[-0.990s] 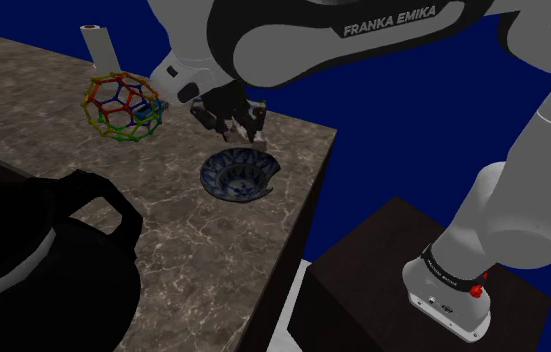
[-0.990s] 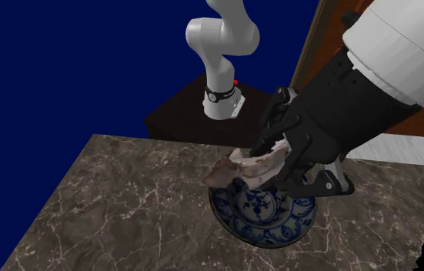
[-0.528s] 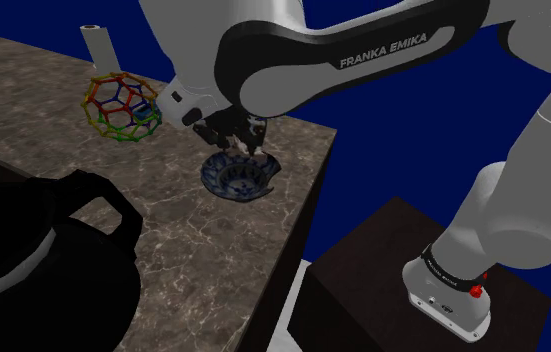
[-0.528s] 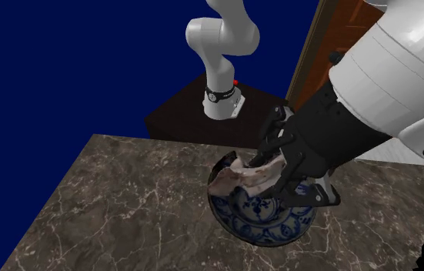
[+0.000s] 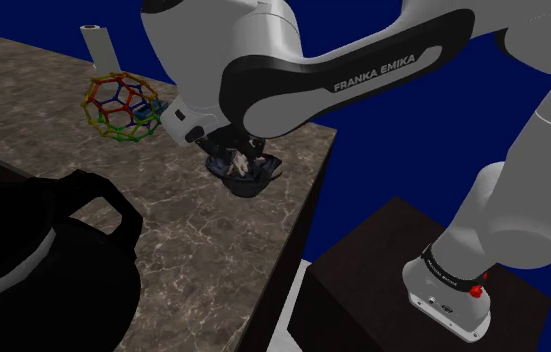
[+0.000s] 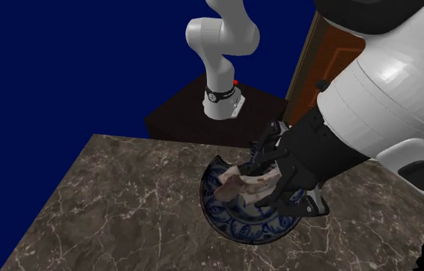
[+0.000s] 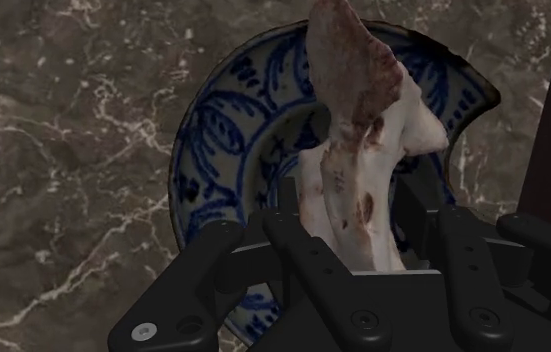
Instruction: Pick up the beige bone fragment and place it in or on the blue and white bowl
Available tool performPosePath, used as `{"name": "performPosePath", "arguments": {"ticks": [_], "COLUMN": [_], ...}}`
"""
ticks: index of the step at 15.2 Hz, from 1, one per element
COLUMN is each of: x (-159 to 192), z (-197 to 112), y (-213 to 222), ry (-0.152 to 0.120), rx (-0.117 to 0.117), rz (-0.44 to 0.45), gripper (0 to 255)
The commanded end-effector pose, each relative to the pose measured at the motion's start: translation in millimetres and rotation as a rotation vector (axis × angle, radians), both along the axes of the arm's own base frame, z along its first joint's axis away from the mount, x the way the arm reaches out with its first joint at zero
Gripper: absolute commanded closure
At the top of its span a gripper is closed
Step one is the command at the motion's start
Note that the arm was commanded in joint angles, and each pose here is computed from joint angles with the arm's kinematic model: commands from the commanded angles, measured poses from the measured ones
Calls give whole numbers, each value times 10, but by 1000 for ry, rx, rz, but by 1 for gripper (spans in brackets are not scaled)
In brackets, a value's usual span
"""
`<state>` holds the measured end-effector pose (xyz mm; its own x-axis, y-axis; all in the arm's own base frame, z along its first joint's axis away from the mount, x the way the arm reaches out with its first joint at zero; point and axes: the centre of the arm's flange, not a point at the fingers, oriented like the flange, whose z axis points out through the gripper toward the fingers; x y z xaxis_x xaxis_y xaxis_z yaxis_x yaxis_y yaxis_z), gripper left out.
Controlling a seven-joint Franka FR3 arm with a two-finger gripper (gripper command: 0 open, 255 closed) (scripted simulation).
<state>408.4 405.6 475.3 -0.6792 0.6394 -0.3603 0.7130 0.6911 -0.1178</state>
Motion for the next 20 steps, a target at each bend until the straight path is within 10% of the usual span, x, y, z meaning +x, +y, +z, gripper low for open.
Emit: {"name": "performPosePath", "arguments": {"ticks": [1,4,5,20], "x": [4,4,3,-82], "z": [-19,-19,-15,443], "y": [-5,-5,-5,164], "ry": [2,2,2,2], "rx": [-2,-2,-2,-2], "rz": [-1,-1,-1,-1], "gripper": [255,255,0,0]}}
